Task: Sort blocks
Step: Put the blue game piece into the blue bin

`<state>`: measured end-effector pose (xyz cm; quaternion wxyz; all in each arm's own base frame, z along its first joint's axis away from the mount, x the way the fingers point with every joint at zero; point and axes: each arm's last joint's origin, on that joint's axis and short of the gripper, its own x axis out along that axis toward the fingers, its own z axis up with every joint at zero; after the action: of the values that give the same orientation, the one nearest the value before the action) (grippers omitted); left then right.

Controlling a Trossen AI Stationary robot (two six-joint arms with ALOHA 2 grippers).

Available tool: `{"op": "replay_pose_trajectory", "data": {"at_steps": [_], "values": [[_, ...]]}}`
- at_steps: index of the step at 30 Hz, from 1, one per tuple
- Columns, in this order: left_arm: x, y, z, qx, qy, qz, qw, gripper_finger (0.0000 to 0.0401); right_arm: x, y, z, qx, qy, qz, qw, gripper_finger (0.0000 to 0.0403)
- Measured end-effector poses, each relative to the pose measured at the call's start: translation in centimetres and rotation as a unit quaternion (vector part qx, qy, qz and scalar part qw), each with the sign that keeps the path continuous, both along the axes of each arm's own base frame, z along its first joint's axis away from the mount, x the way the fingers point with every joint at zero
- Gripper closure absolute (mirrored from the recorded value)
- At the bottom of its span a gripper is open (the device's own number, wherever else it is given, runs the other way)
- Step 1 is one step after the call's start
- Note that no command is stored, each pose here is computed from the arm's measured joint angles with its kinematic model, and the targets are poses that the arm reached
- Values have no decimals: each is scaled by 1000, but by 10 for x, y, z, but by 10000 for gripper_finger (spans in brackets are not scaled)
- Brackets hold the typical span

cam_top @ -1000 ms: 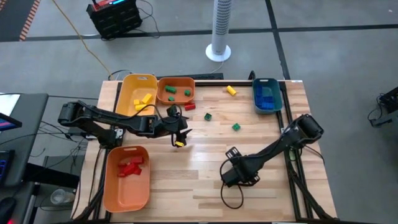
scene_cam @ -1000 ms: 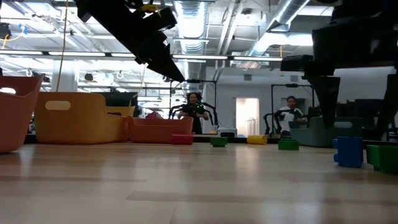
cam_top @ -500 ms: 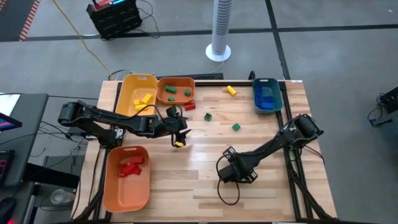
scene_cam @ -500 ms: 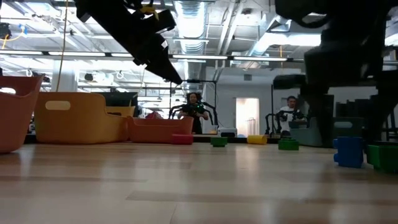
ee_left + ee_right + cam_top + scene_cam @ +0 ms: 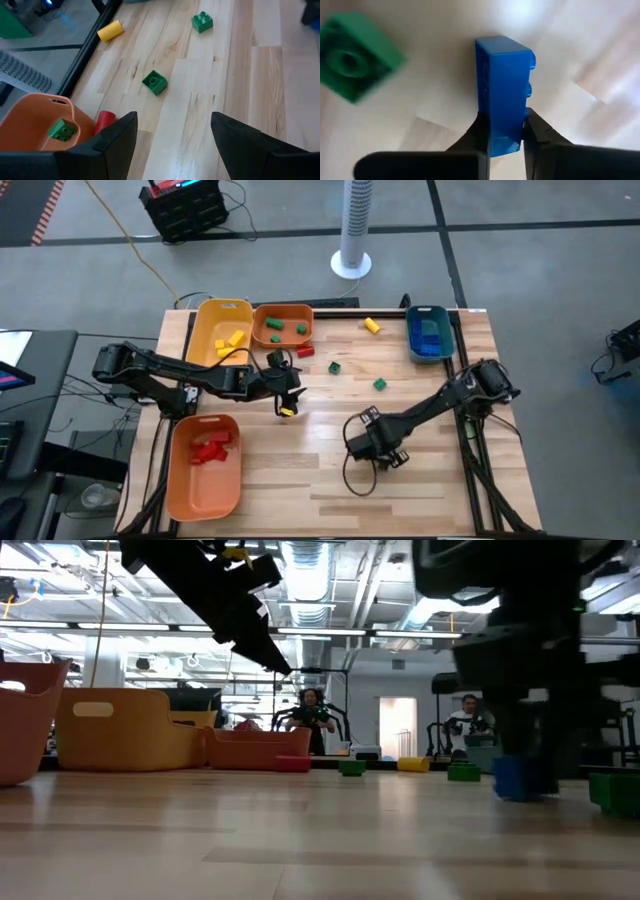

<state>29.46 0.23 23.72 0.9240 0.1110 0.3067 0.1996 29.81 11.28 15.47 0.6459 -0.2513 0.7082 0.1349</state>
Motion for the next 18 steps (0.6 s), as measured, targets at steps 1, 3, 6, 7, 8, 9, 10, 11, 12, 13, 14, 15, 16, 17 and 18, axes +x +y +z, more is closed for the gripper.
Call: {"op": "replay_pose_trajectory", "data": {"at_steps": [1, 3, 6, 7, 8, 9, 10, 11, 12, 13, 14, 15, 16, 17, 18], "values": [[0, 0, 1, 0, -3, 1, 1000, 155, 1, -5, 2, -1, 1, -11, 1000, 344], [-3, 0, 5, 1, -7, 1, 1000, 155, 0, -17, 9, -3, 3, -32, 999, 348], [-7, 0, 10, -3, -12, 4, 1000, 155, -3, -42, 26, -26, 0, -73, 997, 348], [-8, 0, 10, -5, -12, 6, 1000, 155, -5, -53, 34, -36, -8, -95, 995, 348], [-9, 0, 11, -8, -10, 8, 1000, 155, -7, -66, 44, -43, -20, -119, 992, 348], [-10, 0, 11, -8, -8, 8, 1000, 155, -10, -80, 54, -50, -37, -147, 987, 348], [-10, 0, 11, -9, -7, 9, 1000, 155, -15, -96, 65, -56, -57, -177, 981, 349], [-11, 0, 10, -10, -5, 9, 1000, 155, -21, -111, 73, -62, -75, -208, 973, 349], [-11, 0, 9, -10, -1, 9, 1000, 155, -30, -126, 81, -67, -91, -239, 964, 349], [-12, 0, 9, -10, 3, 9, 1000, 155, -39, -141, 87, -70, -104, -270, 955, 349], [-12, 0, 9, -10, 4, 9, 1000, 155, -49, -154, 90, -71, -113, -301, 944, 349], [-12, 0, 9, -11, 5, 10, 1000, 155, -58, -167, 93, -72, -118, -330, 934, 349], [-12, 0, 8, -11, 7, 10, 1000, 155, -68, -178, 95, -75, -124, -358, 923, 349], [-12, 0, 8, -10, 8, 9, 1000, 155, -77, -189, 96, -77, -127, -385, 911, 349], [-12, 0, 8, -8, 9, 8, 1000, 155, -85, -198, 97, -80, -130, -413, 898, 349]]}}
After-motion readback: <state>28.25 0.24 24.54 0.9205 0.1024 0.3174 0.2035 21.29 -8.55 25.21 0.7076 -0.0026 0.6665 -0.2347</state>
